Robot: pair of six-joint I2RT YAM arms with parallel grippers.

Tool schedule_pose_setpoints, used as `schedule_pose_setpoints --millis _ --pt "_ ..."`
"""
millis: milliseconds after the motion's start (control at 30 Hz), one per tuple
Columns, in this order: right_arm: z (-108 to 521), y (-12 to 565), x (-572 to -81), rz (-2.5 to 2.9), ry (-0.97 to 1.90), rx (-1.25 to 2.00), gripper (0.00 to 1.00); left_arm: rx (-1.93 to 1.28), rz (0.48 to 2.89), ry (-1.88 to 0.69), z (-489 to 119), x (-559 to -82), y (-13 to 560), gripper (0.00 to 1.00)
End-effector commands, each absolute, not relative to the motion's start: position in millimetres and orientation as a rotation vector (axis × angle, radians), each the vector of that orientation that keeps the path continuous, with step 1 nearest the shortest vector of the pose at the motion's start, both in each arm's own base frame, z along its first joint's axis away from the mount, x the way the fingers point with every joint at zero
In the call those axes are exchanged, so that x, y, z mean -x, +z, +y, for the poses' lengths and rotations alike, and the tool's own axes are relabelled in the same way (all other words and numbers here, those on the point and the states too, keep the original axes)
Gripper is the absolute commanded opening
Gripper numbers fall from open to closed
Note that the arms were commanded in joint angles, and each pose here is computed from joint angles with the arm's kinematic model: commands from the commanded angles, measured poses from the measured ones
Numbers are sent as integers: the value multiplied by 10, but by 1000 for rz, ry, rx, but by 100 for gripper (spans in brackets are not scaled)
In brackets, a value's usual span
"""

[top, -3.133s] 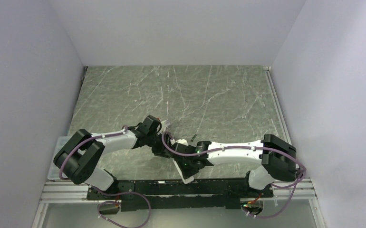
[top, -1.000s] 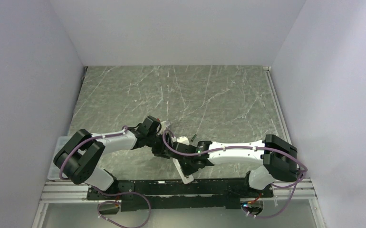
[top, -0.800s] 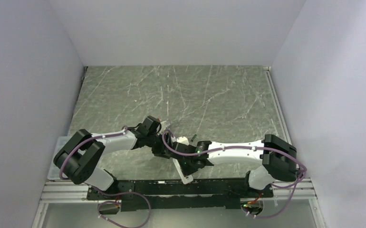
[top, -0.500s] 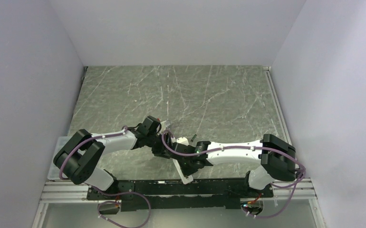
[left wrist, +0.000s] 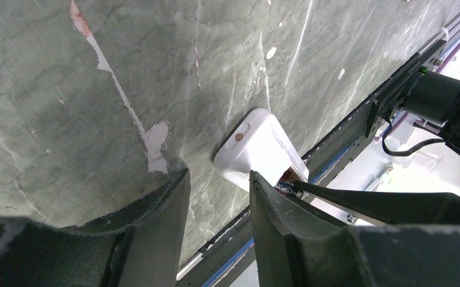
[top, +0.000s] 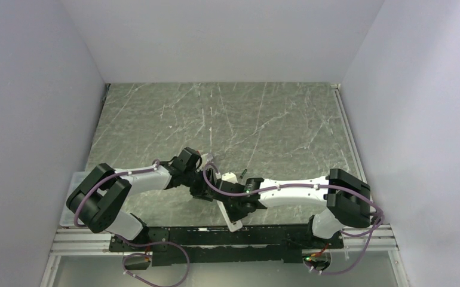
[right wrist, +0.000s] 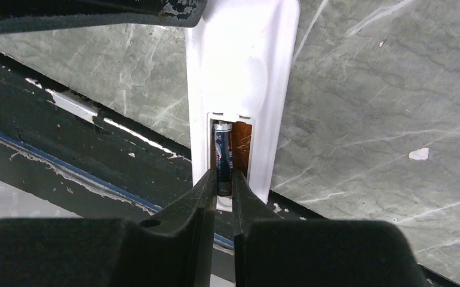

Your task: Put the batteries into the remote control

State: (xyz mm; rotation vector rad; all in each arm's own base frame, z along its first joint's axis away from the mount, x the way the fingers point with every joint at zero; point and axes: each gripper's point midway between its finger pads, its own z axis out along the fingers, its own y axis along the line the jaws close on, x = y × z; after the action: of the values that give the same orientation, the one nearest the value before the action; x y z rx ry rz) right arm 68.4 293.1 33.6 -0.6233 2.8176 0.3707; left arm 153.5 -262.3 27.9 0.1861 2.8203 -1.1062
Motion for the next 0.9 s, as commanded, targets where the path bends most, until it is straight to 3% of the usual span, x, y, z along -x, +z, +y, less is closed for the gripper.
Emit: schedule_pose_setpoints --millis 0,267,867 --pt "3134 458 -778 2767 423 573 17 -194 2776 -1148 -2660 -1557 365 47" --pt "3162 506 -805 2750 438 558 24 -195 2780 -1145 -2662 -1561 351 47" --pt "2977 707 -711 2731 491 493 27 -205 2784 -1132 -2668 -1583 341 47"
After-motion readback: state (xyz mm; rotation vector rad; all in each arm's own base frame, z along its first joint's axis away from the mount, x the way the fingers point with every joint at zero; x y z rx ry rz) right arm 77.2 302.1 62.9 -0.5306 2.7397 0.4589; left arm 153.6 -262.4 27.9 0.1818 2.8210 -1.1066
